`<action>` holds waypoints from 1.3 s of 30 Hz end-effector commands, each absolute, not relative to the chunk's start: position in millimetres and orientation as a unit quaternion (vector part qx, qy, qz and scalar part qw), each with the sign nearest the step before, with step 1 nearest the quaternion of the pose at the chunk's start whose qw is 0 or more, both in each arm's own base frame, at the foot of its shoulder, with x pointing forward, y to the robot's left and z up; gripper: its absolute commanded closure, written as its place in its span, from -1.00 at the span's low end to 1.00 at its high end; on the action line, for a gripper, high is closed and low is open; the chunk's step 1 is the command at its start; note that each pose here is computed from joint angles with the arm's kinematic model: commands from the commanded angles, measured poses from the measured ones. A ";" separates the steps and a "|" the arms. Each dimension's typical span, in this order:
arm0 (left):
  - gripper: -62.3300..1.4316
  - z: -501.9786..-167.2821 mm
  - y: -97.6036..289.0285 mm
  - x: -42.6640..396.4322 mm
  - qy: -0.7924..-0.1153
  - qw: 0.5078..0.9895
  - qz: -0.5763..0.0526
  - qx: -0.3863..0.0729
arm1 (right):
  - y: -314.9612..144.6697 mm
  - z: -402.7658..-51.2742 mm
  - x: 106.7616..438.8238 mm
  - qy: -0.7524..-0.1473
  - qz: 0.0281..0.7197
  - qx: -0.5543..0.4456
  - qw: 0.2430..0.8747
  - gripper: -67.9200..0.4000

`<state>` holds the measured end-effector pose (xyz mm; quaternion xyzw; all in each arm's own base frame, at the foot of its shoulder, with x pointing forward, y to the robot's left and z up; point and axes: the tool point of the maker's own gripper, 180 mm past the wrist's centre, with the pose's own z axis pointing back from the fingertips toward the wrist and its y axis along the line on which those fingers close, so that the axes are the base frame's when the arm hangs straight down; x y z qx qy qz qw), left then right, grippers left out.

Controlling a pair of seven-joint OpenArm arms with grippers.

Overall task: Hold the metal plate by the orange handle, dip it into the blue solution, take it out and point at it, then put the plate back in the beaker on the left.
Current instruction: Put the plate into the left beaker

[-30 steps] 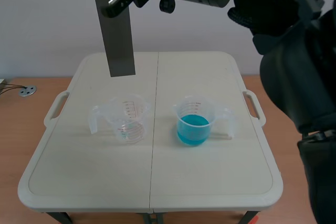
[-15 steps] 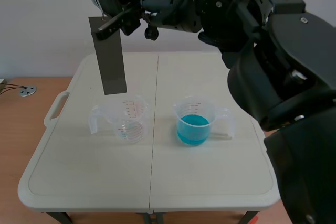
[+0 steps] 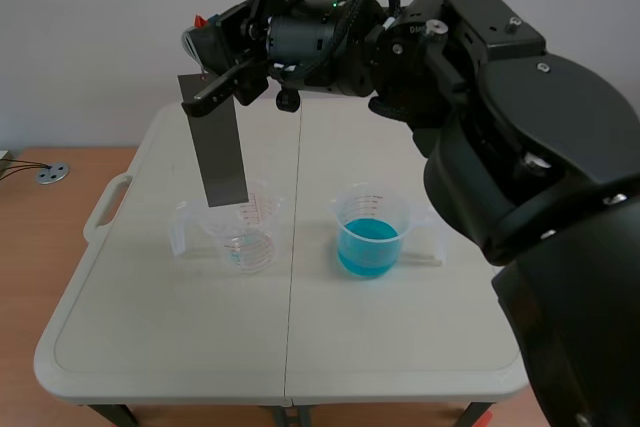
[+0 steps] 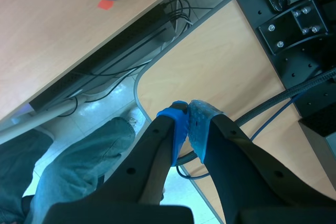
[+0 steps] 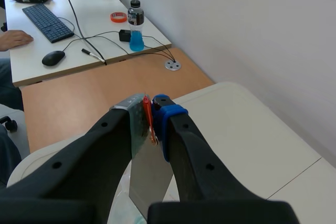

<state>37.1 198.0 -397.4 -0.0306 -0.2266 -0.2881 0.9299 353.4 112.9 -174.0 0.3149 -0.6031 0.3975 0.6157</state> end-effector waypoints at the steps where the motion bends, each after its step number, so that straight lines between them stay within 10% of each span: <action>1: 0.88 -396.2 193.8 36.2 -0.229 0.929 -0.287 -0.036 | 114.3 -160.6 358.2 -0.618 0.392 0.321 0.601 0.95; 39: 0.88 -395.1 192.3 39.6 -0.237 0.929 -0.281 -0.039 | 102.7 -247.9 374.1 -0.576 0.324 0.349 0.665 0.94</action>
